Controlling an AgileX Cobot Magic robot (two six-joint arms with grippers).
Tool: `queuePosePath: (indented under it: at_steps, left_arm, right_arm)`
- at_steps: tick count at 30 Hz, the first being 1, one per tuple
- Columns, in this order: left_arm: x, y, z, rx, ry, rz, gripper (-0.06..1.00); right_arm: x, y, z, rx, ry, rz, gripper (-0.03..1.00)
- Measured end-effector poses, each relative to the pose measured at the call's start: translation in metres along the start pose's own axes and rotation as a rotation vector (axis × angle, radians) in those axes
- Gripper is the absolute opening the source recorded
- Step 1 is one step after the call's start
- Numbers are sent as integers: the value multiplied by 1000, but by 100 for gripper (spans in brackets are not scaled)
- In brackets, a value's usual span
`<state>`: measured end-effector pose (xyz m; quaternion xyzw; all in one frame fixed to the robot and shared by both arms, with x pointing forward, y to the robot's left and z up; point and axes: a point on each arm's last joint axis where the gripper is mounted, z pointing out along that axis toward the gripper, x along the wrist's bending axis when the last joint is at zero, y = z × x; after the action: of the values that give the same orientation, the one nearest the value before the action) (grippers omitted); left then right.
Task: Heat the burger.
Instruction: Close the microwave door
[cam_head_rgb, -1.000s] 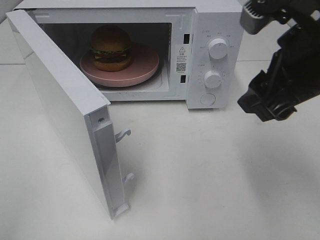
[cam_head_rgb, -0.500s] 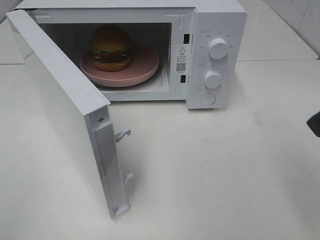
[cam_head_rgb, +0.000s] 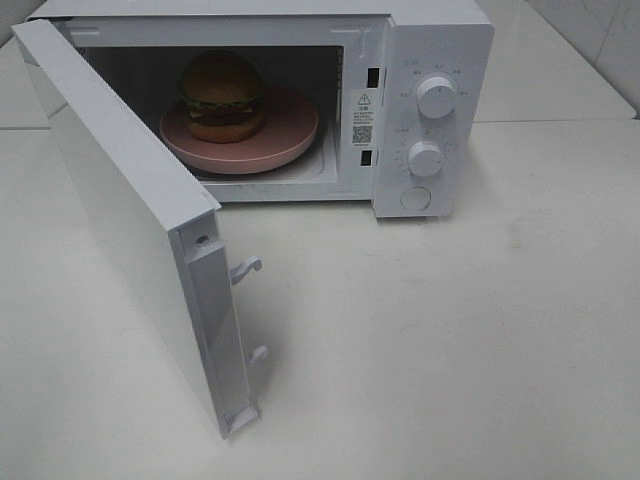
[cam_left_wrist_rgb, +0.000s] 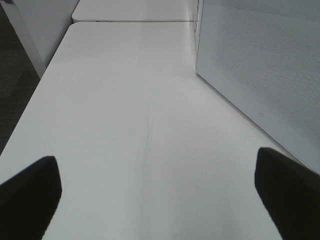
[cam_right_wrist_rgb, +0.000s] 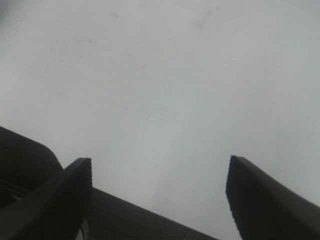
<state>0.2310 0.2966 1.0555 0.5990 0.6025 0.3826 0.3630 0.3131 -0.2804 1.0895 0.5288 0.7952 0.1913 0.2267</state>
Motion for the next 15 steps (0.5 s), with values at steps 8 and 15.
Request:
queuePosePath:
  at_steps: [8,15]
  left_arm:
    - [0,0,0,0,0,0,97]
    - [0,0,0,0,0,0,97]
  right_arm:
    - [-5,-33,0,-52,-46,129,73]
    - [0,-63,4,-112,-64,235,73]
